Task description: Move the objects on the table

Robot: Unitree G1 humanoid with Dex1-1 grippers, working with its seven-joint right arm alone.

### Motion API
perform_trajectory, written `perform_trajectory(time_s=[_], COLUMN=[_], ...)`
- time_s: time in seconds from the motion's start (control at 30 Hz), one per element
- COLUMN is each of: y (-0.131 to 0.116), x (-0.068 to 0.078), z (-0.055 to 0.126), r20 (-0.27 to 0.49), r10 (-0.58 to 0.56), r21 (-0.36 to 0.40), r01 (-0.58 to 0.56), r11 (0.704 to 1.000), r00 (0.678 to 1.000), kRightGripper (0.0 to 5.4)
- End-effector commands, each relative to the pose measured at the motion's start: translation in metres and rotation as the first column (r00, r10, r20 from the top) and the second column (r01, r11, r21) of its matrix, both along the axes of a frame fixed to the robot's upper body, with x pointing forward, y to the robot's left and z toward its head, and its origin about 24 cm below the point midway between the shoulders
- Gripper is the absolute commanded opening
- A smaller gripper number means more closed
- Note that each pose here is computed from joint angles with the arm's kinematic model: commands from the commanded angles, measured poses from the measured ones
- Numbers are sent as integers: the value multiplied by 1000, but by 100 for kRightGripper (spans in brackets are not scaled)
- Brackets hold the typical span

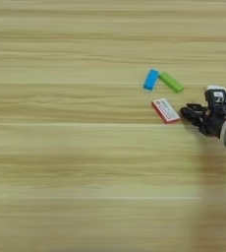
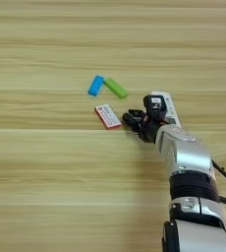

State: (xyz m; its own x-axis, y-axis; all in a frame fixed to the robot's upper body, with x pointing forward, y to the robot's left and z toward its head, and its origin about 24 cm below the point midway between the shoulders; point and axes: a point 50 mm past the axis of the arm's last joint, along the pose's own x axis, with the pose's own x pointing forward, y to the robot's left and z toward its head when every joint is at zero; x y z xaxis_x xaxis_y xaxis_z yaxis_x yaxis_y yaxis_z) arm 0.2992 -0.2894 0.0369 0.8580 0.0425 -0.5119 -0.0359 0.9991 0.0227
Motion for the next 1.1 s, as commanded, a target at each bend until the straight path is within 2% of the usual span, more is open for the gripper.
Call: perform_trajectory(time_s=[0.03,0.63,0.77,1.1], y=[-4,-3,3,25], x=[10,11,13,20], z=[24,26,37,62], r20=[83,90,145,221], r10=[10,12,32,122], r21=[-47,-46,-30,-81], r01=[-6,-8,-28,-106], r11=[999,999,999,991], r00=[996,996,989,968], kRightGripper=[248,248,248,248])
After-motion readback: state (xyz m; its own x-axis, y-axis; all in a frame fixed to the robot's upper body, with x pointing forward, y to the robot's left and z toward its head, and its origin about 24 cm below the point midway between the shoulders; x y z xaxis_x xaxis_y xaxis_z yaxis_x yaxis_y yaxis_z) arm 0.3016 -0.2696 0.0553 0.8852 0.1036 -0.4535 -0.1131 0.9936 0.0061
